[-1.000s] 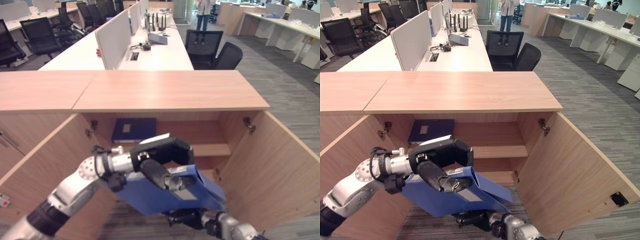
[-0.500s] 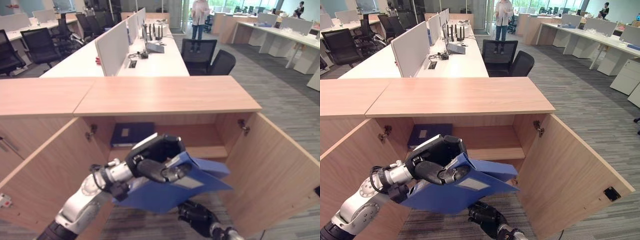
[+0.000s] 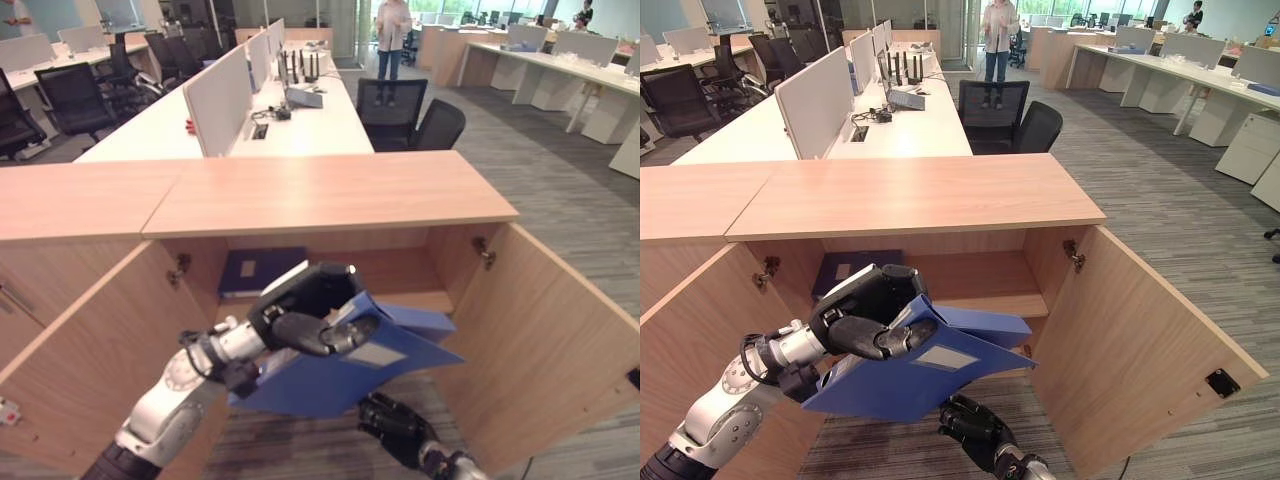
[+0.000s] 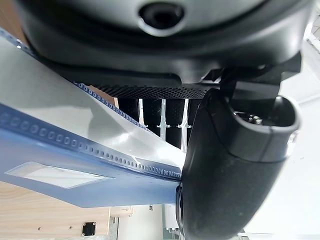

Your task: Put the empty folder in the office cabinet

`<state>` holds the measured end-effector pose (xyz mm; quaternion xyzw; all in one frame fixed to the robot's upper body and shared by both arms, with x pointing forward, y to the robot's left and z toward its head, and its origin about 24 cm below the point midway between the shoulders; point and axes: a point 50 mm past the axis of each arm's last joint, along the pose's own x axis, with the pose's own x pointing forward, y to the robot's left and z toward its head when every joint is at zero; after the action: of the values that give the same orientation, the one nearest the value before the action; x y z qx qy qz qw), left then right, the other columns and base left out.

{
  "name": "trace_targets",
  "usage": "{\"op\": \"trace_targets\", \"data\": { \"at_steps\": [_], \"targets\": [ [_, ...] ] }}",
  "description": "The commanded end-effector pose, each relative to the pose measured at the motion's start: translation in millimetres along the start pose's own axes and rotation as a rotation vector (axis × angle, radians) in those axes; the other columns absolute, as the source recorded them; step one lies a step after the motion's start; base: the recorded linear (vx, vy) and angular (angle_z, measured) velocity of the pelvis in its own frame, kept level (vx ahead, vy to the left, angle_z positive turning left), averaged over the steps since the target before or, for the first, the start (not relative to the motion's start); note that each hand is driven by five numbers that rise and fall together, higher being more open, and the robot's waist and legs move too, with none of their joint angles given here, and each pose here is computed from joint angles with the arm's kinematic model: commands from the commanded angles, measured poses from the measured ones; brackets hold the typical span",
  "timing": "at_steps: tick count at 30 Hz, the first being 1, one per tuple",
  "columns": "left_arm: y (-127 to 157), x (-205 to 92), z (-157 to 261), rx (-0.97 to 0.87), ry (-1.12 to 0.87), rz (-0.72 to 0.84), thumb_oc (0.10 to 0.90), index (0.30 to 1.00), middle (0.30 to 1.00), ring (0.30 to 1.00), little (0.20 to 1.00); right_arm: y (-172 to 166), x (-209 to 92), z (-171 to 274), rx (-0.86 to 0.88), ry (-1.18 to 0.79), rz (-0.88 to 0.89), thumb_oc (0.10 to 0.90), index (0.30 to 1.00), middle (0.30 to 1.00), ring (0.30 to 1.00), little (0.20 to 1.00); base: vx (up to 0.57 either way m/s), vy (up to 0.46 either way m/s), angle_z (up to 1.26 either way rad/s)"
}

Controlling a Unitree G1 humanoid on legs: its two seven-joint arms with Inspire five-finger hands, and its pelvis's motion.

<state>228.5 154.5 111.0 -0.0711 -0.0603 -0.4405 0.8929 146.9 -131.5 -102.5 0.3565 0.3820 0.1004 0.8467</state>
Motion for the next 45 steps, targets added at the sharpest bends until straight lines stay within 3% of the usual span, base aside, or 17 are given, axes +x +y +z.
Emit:
{"op": "trace_targets", "data": {
  "at_steps": [1,10,20,23,24,45],
  "targets": [
    [-29.7,13.4,-24.0,-0.188,-0.015,-0.108,0.4,0.3,0.3,0.3,0.3,159.9,28.7,65.9,0.113,-0.356,0.723,0.4,0.3,0.3,0.3,0.3,0.0,0.0,0.0],
    [-24.6,8.7,-21.1,-0.16,-0.023,-0.081,0.4,0.3,0.3,0.3,0.3,142.3,28.6,61.5,0.07,-0.336,0.66,0.4,0.3,0.3,0.3,0.3,0.0,0.0,0.0],
    [-13.5,-5.0,-16.6,-0.142,-0.044,0.001,0.4,0.3,0.3,0.3,0.3,94.0,26.5,56.7,0.061,-0.335,0.466,0.4,0.3,0.3,0.3,0.3,0.0,0.0,0.0],
    [-10.0,-7.0,-15.9,-0.138,-0.05,0.023,0.4,0.3,0.3,0.3,0.3,83.0,25.5,58.1,0.051,-0.336,0.42,0.66,0.691,0.691,0.691,0.691,0.0,0.0,0.0],
    [-10.0,-7.0,-15.9,-0.138,-0.05,0.023,0.4,0.3,0.3,0.3,0.3,83.0,25.5,58.1,0.05,-0.336,0.42,0.8,0.9,0.9,0.9,0.9,0.0,0.0,0.0],
    [-0.3,-11.2,-13.0,-0.112,-0.079,0.092,0.4,0.3,0.3,0.3,0.3,67.0,24.3,60.9,0.016,-0.328,0.348,0.8,0.9,0.9,0.9,0.9,0.0,0.001,0.02]
  ]
}}
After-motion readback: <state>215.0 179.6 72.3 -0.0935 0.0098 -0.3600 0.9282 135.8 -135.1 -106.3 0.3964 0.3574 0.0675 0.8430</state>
